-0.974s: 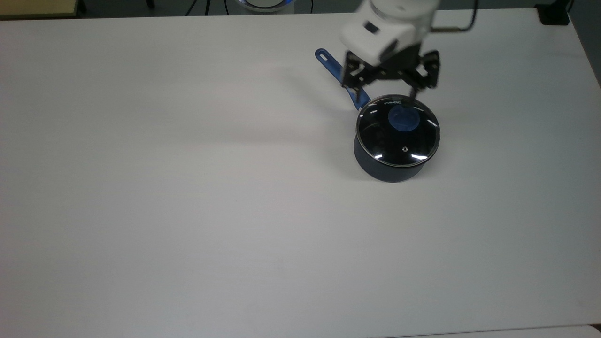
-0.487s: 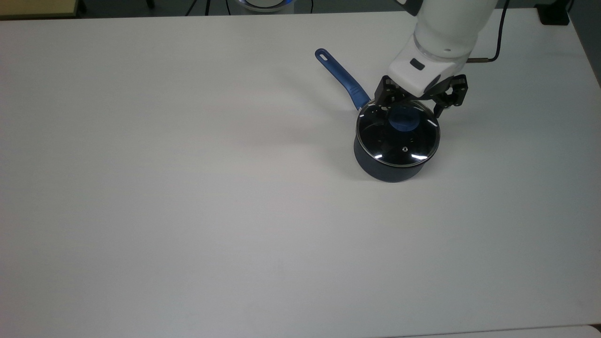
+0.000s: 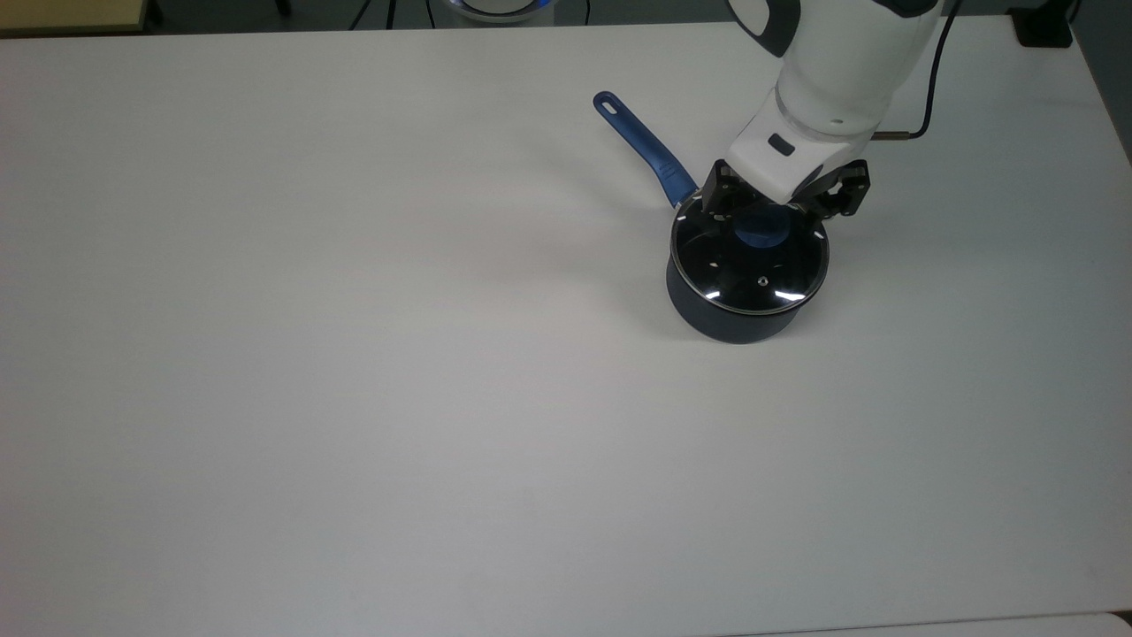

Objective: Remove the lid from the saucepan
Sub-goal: 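Lower the gripper and grasp the blue knob of the glass lid, then lift the lid off the pot and carry it away from the saucepan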

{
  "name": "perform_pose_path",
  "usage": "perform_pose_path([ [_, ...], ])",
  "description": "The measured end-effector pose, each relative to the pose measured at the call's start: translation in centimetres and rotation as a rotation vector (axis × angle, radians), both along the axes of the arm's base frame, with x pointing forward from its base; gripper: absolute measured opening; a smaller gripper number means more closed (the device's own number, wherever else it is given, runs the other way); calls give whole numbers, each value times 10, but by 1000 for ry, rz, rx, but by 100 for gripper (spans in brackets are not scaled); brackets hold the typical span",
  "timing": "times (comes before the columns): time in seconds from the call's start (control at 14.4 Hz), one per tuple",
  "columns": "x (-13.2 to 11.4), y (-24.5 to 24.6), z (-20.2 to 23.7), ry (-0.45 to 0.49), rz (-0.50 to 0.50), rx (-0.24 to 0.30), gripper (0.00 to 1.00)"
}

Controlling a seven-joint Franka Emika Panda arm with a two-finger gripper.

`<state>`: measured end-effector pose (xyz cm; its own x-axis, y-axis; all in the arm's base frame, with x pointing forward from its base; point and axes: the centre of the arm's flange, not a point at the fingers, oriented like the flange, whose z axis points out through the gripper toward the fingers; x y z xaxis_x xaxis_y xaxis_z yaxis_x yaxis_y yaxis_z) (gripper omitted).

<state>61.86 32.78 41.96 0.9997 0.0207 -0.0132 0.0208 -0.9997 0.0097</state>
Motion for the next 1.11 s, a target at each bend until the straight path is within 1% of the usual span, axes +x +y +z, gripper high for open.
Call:
perform_pose_path([
  [0.14,1,-1,-3,1,2,-8,94],
  [0.21,1,-1,-3,0,1,-10,91],
  [0.28,2,-2,-3,0,0,-11,90],
  [0.35,2,-2,-3,0,-1,-11,82],
  [0.42,2,-3,-3,0,-2,-11,78],
  [0.49,2,-3,-3,0,-2,-11,77],
  [0.56,2,-3,-3,0,-2,-12,69],
  [0.7,2,-3,-3,-1,-2,-11,67],
  [1.11,2,-3,-3,0,-2,-12,67],
])
